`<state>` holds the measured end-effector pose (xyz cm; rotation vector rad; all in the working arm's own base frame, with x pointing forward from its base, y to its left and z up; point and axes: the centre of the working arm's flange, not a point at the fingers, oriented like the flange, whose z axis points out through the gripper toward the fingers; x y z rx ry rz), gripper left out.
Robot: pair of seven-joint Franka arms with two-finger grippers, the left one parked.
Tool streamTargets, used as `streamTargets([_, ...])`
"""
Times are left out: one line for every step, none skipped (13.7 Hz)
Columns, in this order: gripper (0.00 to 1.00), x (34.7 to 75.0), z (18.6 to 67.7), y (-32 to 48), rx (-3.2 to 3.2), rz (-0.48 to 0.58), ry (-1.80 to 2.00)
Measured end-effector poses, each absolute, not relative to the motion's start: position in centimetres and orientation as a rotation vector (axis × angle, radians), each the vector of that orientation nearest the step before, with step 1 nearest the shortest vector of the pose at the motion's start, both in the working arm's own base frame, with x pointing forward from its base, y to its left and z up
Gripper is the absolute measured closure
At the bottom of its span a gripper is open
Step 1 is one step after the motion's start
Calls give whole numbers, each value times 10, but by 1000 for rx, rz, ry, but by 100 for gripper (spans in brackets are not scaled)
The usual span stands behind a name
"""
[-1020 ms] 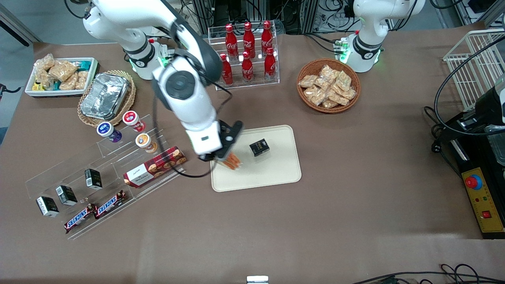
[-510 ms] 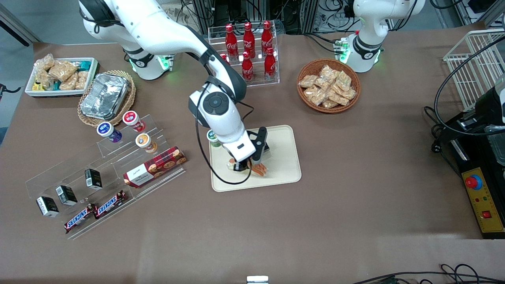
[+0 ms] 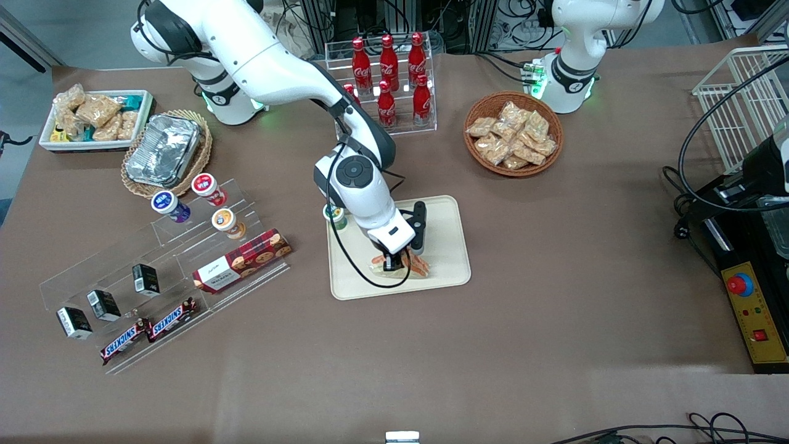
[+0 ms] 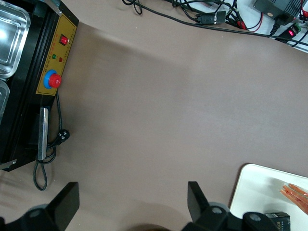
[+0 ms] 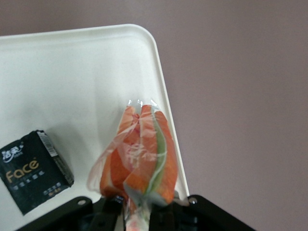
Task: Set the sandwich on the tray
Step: 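Lower the sandwich onto the tray beside the black pack and open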
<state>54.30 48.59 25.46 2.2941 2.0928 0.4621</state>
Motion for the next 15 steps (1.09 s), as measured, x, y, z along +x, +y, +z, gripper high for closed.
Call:
streamTargets([82,543,251,487,2272,471,2110])
streamTargets([82,543,247,487,2245,483,2130])
streamTargets([82,543,240,487,2218,488,2151])
streamTargets([82,543,233,487,2193,487,2171])
streamTargets([82,543,227,487,2173,486,2187])
streamTargets([82,543,221,486,2156,483,2200])
streamTargets([82,543,218,487,2141,489,2210])
streamTargets([82,543,216,487,2130,497,2216])
streamTargets([82,543,216,487,2125,503,2218])
streamTargets([82,543,216,487,2123,504,2219])
streamTargets([82,543,216,487,2123,505,2219])
streamTargets([82,543,216,487,2123,505,2219])
streamTargets([76,543,216,487,2123,507,2218])
streamTargets([68,544,216,487,2123,509,2217])
streamTargets([57,544,217,487,2125,512,2215])
